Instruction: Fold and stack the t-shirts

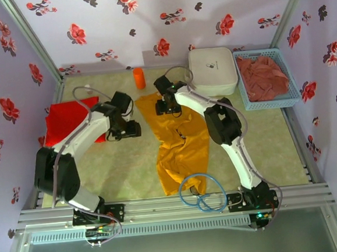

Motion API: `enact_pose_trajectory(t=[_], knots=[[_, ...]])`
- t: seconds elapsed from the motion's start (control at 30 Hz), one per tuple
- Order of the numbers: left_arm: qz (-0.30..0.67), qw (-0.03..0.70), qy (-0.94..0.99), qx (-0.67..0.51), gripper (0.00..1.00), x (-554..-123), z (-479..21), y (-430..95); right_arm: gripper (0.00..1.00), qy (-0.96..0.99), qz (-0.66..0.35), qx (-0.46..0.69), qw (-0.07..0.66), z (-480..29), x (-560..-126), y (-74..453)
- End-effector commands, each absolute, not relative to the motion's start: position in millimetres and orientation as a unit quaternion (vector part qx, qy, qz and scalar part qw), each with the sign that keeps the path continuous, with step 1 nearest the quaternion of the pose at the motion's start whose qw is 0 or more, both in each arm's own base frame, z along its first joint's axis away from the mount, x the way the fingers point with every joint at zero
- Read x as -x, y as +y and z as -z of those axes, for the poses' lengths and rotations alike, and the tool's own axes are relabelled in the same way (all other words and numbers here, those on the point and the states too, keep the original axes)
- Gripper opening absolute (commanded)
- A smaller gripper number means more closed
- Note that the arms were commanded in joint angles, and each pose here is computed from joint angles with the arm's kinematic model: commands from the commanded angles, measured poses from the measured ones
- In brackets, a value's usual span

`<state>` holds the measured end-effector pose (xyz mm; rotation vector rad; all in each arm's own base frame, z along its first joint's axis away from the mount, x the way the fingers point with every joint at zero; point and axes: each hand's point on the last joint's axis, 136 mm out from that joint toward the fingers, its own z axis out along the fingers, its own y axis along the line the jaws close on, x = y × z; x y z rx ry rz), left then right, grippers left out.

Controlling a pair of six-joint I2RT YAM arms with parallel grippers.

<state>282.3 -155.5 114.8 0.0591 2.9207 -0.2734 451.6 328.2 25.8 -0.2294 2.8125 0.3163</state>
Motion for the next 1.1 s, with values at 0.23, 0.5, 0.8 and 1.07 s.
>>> enact_pose_trajectory(t=[0.23,0.5,0.8,1.07], knots=[[0.094,0.126,0.987,0.032,0.52,-256,-110,-129,0.59,0.978,-0.156,-0.036,0.132,0,-505,305],[0.094,0.122,0.987,0.035,0.52,-253,-106,-128,0.60,0.966,-0.188,-0.081,0.159,-4,-537,305],[0.165,0.097,0.980,0.051,0.52,-244,-87,-154,0.61,0.940,-0.247,-0.105,0.209,-15,-571,325],[0.225,0.055,0.971,0.053,0.54,-223,-63,-184,0.63,0.920,-0.276,-0.102,0.258,-52,-590,331]])
